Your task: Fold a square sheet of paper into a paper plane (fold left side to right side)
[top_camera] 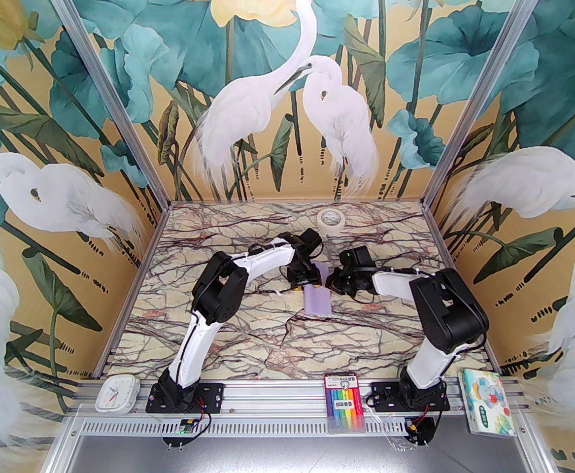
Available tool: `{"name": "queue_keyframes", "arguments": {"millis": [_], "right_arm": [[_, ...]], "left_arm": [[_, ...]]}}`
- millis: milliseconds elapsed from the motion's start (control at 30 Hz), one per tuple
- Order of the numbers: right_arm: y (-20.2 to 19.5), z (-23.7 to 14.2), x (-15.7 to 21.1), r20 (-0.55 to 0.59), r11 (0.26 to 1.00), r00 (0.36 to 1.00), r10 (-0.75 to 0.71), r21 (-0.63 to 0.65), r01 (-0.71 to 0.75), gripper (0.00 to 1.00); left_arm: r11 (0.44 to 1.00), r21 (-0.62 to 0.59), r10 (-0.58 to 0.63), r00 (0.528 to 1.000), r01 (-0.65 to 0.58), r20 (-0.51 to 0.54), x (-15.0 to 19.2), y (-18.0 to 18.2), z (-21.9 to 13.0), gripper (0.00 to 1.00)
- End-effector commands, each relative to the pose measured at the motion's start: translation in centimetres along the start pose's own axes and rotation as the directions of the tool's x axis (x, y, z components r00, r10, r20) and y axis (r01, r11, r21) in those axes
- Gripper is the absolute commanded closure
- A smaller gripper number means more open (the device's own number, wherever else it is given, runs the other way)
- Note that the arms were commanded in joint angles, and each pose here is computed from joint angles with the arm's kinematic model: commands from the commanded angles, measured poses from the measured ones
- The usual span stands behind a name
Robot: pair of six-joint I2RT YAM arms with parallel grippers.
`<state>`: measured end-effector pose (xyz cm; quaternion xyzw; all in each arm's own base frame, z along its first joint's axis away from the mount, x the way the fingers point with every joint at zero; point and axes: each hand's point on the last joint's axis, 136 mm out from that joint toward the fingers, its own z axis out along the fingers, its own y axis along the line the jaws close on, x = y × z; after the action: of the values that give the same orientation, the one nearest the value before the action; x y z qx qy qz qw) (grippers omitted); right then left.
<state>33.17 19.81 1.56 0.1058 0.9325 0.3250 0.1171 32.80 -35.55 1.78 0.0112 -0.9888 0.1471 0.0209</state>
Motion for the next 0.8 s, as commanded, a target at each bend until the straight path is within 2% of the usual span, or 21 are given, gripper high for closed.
{"name": "queue_keyframes", "arguments": {"millis": [0, 300, 400, 633, 700, 767], "right_arm": [[-1.5, 0.5, 0.7, -0.032, 0.997, 0.999, -0.003, 0.078, 0.005, 1.00], [-2.5, 0.8, 1.0, -0.052, 0.991, 0.999, 0.003, 0.136, 0.004, 1.00], [-2.7, 0.9, 1.0, -0.059, 0.989, 0.998, 0.000, 0.144, 0.008, 1.00], [-2.6, 0.9, 1.0, -0.061, 0.989, 0.998, -0.004, 0.145, 0.013, 1.00], [-2.5, 0.9, 1.0, -0.061, 0.989, 0.998, -0.004, 0.145, 0.012, 1.00], [-2.5, 0.9, 0.9, -0.059, 0.990, 0.998, -0.005, 0.143, 0.014, 1.00]], "left_arm": [[0.997, -0.079, 0.004, 0.998, -0.009, -0.061, 0.9, 2.8, 7.4, 0.47], [0.997, -0.078, 0.017, 0.999, -0.019, -0.034, 0.1, 2.4, 6.1, 0.45], [0.999, -0.047, 0.010, 1.000, -0.010, 0.001, -1.0, 1.8, 3.9, 0.41], [0.998, 0.058, 0.020, 0.989, -0.028, 0.143, -3.7, 0.4, -4.0, 0.36], [0.994, 0.089, 0.041, 0.985, -0.057, 0.170, -3.8, -0.2, -5.2, 0.38], [0.990, 0.119, 0.048, 0.982, -0.070, 0.182, -3.7, -0.7, -5.7, 0.46]]}}
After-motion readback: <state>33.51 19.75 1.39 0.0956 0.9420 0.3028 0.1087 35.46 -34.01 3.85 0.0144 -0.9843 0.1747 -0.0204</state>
